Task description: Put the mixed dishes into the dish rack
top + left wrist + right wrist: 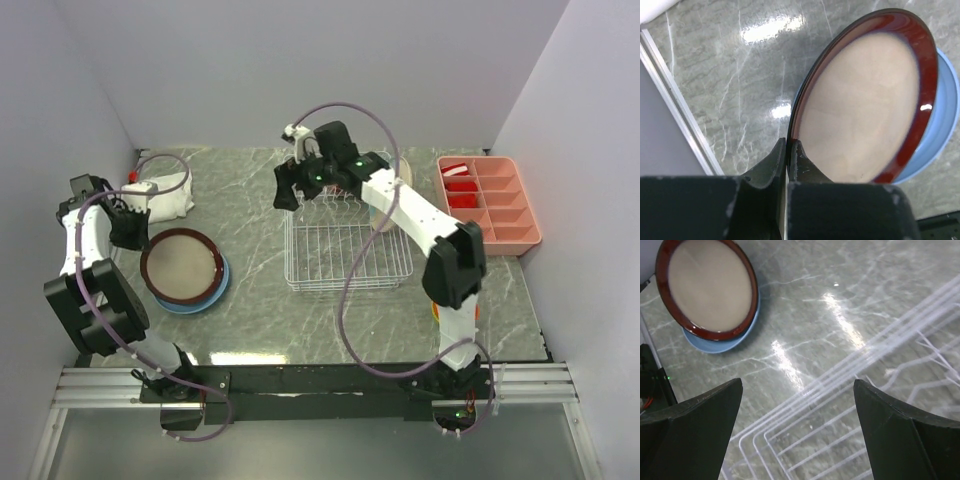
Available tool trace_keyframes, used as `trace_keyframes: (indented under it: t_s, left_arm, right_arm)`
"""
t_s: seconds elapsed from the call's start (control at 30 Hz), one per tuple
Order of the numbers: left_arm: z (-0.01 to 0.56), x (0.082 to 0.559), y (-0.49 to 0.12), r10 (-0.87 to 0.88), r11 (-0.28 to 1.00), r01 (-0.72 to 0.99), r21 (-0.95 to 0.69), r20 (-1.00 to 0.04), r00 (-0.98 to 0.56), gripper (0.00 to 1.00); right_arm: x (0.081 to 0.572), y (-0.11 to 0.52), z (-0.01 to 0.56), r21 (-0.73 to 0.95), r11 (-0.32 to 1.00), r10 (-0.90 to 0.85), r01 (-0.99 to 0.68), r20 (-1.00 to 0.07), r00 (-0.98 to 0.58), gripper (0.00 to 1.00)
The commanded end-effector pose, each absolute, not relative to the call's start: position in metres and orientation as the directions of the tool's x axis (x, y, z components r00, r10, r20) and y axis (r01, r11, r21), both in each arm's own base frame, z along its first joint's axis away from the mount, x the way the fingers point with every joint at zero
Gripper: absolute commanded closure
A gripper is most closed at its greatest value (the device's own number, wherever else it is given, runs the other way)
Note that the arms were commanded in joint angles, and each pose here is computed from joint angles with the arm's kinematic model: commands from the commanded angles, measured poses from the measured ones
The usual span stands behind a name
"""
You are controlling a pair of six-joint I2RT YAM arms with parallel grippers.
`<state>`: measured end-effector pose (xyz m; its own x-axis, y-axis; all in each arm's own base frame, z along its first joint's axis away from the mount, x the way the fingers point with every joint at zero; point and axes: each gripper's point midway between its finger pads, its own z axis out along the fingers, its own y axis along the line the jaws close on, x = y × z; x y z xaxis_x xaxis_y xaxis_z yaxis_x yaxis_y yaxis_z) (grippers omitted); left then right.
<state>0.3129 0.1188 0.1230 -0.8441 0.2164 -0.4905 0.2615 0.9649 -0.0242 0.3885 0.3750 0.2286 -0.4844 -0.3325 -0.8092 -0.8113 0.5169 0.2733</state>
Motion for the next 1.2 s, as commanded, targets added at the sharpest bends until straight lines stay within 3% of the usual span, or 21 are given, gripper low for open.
trace_keyframes:
  t_s: [0.0,0.2,0.3,0.7,1.17]
  left_arm:
    - [0.132,0.325,0.109,0.253,0.949,0.316,-0.002,-0.594,-0.763,0.99]
    - [0.168,0.311,0.069,0.421,0.843,0.527,0.108,-0.743,-0.521,0.99]
    - [0.185,0.307,0.058,0.483,0.799,0.564,0.21,-0.783,-0.393,0.99]
    - [0.199,0.31,0.048,0.432,0.809,0.561,0.177,-0.827,-0.36,0.99]
    - [0.224,0.311,0.041,0.429,0.804,0.556,0.212,-0.855,-0.293,0.99]
  right_arm:
    - [0.375,0.419,0.243,0.322,0.325,-0.332,-0.889,-0.842,-0.426,0.0]
    - [0.357,0.465,0.218,0.401,0.086,-0.344,-0.912,-0.847,-0.405,0.0]
    - [0.358,0.48,0.198,0.428,0.051,-0.355,-0.902,-0.837,-0.417,0.0]
    - [0.361,0.536,0.175,0.382,-0.009,-0.315,-0.924,-0.878,-0.36,0.0]
    - [0.344,0.578,0.149,0.473,-0.106,-0.254,-0.875,-0.864,-0.436,0.0]
